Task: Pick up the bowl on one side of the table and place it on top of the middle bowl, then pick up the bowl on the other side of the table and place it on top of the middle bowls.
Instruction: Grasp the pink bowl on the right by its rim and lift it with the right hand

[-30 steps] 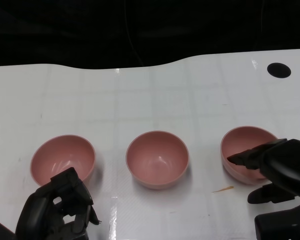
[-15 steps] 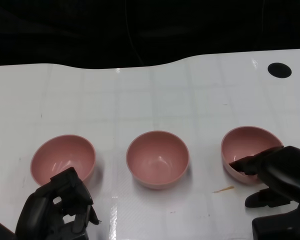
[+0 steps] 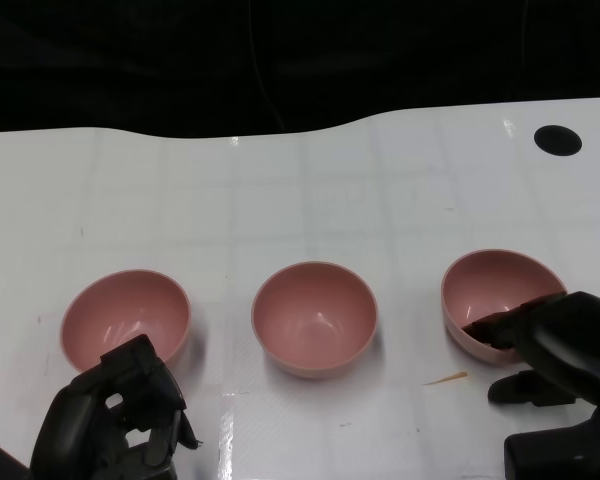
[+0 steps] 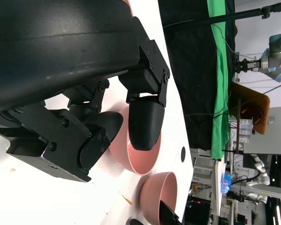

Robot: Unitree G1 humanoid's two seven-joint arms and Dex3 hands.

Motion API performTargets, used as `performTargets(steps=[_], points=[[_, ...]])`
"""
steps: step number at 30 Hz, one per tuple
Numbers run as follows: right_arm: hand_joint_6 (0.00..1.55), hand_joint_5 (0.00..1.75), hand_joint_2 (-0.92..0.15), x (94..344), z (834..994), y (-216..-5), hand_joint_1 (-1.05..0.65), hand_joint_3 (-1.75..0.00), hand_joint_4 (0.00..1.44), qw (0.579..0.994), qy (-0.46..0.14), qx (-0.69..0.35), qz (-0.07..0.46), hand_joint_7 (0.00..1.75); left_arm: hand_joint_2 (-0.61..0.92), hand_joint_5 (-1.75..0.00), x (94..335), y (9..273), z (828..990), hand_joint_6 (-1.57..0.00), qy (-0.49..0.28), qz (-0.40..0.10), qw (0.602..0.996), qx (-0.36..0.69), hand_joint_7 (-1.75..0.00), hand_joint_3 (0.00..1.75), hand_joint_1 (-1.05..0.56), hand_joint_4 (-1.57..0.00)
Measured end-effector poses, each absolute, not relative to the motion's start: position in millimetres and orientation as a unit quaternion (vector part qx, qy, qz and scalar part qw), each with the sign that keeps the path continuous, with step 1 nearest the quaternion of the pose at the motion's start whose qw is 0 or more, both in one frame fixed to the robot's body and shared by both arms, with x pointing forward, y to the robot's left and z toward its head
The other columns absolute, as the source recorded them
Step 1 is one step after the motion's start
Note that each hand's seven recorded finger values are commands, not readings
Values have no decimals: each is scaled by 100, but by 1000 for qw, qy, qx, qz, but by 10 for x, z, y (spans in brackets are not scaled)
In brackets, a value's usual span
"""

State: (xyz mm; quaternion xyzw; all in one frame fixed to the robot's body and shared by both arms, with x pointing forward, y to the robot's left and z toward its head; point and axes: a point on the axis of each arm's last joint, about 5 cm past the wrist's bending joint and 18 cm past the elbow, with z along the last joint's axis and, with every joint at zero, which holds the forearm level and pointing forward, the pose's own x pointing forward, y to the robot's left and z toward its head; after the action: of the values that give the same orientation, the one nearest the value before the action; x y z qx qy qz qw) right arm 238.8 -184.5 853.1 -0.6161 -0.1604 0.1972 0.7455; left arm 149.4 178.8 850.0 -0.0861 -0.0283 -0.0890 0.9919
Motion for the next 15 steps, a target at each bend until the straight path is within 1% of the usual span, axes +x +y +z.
performTargets(steps=[2,3,4,5,6,7,8,10,11,12,13,14,15], points=[[95,11,-92,2385,8506,-1843,-27,-2,105,749,-169,-611,192,6,55,-175,1494,1788,8501,-71,-28,-89,992,-87,-165,129,1,-77],[99,13,-92,2386,8496,-1842,-23,-5,109,752,-173,-608,189,7,55,-175,1494,1788,8501,-71,-28,-89,992,-88,-165,129,1,-77],[107,25,-92,2389,8490,-1842,-17,-9,114,754,-177,-604,187,7,55,-175,1494,1788,8501,-71,-28,-89,992,-88,-165,129,1,-76],[112,49,-92,2391,8483,-1842,-15,-10,106,757,-182,-599,186,5,55,-175,1494,1787,8501,-71,-28,-89,992,-88,-165,129,1,-76],[115,69,-92,2390,8474,-1843,-13,-11,99,761,-187,-594,184,3,55,-175,1494,1787,8501,-71,-28,-89,992,-88,-165,129,1,-76],[122,91,-92,2390,8468,-1844,-10,-16,95,764,-192,-589,181,4,55,-175,1494,1787,8501,-71,-28,-89,992,-87,-165,129,1,-76],[126,99,-92,2391,8462,-1846,-8,-19,94,766,-195,-585,179,5,55,-175,1495,1786,8502,-71,-28,-89,992,-87,-165,129,1,-76],[128,105,-92,2389,8447,-1848,-7,-20,93,769,-200,-581,175,6,55,-175,1495,1785,8502,-71,-28,-90,992,-87,-165,129,1,-76],[105,145,-92,2386,8436,-1848,-3,-26,80,771,-202,-578,173,71,55,-175,1495,1785,8502,-71,-28,-90,992,-86,-165,129,1,-76],[82,159,-92,2380,8420,-1845,-3,-27,76,775,-206,-573,168,121,54,-175,1495,1785,8502,-71,-28,-90,992,-87,-165,129,1,-76],[64,168,-92,2375,8408,-1842,-4,-30,73,779,-211,-567,163,153,54,-175,1495,1784,8502,-70,-28,-90,992,-87,-165,129,1,-77],[57,171,-92,2372,8401,-1839,-5,-31,71,782,-216,-562,160,163,54,-175,1495,1784,8501,-70,-27,-90,992,-87,-165,129,1,-77],[53,173,-92,2371,8398,-1835,-6,-33,69,784,-219,-559,157,169,54,-175,1495,1784,8501,-70,-27,-90,992,-87,-165,129,1,-77]])
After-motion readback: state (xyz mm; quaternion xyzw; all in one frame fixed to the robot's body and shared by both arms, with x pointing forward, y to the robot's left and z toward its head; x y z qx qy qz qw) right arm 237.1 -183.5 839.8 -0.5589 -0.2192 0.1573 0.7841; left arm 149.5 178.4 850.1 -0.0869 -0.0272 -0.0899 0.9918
